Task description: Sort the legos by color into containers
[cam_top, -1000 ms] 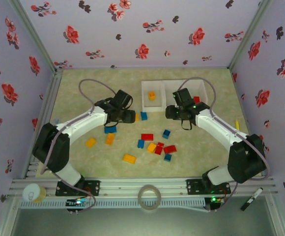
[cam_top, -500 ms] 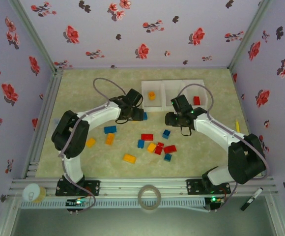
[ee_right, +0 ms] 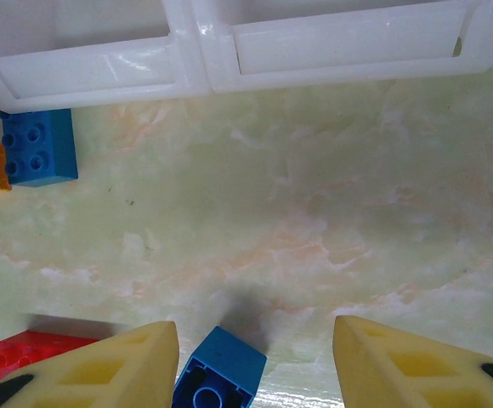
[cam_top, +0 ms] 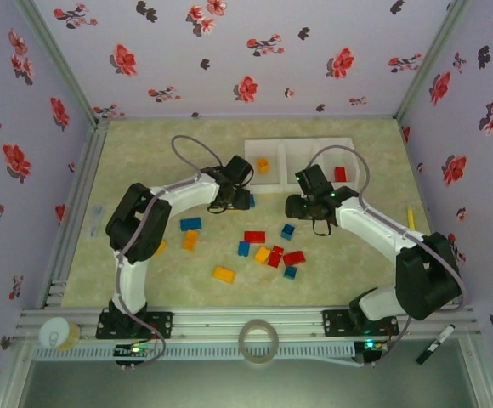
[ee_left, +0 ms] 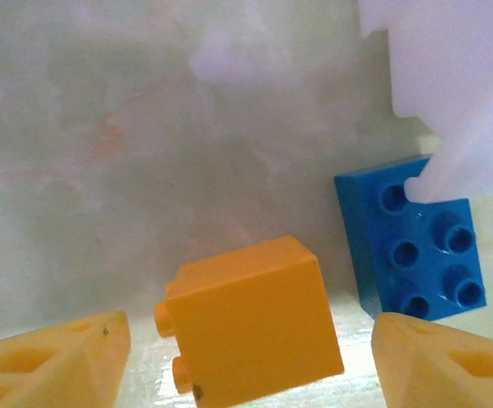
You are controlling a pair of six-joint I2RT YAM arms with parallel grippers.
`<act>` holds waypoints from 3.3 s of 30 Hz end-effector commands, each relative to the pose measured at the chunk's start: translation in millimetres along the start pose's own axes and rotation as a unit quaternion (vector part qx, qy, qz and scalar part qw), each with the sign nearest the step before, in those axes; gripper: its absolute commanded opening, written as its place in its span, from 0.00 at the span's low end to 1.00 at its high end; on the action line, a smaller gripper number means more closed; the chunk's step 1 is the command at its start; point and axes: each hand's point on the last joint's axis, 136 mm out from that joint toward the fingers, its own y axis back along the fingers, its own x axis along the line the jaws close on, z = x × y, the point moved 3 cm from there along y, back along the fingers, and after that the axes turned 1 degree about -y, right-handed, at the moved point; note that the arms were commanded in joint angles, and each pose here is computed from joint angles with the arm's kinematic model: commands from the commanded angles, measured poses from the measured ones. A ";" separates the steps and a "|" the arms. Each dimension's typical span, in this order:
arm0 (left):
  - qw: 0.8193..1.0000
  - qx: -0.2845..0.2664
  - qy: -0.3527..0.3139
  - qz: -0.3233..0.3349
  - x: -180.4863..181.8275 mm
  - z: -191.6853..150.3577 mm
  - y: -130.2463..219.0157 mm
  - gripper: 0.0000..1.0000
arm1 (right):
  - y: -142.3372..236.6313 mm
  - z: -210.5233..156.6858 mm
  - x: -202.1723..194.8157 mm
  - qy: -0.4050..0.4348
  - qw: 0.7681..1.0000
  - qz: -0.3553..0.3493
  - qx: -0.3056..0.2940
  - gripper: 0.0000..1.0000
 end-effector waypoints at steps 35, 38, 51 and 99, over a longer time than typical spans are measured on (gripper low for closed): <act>0.989 -0.131 -0.070 -0.018 -68.7 127.6 67.3 0.38 | 37.1 -9.3 -31.0 -0.011 0.996 -0.073 -0.051 0.49; 0.988 -0.134 -0.076 -0.015 -69.6 143.7 60.2 0.38 | 42.4 -11.3 -35.1 -0.009 0.995 -0.080 -0.055 0.49; 0.985 -0.153 -0.070 -0.039 -56.9 183.5 16.0 0.50 | 49.9 -25.9 -44.1 -0.007 0.995 -0.088 -0.043 0.49; 0.960 -0.193 -0.109 -0.172 22.3 -4.2 178.0 0.77 | -24.8 -54.6 24.4 -0.093 0.995 -0.027 0.001 0.60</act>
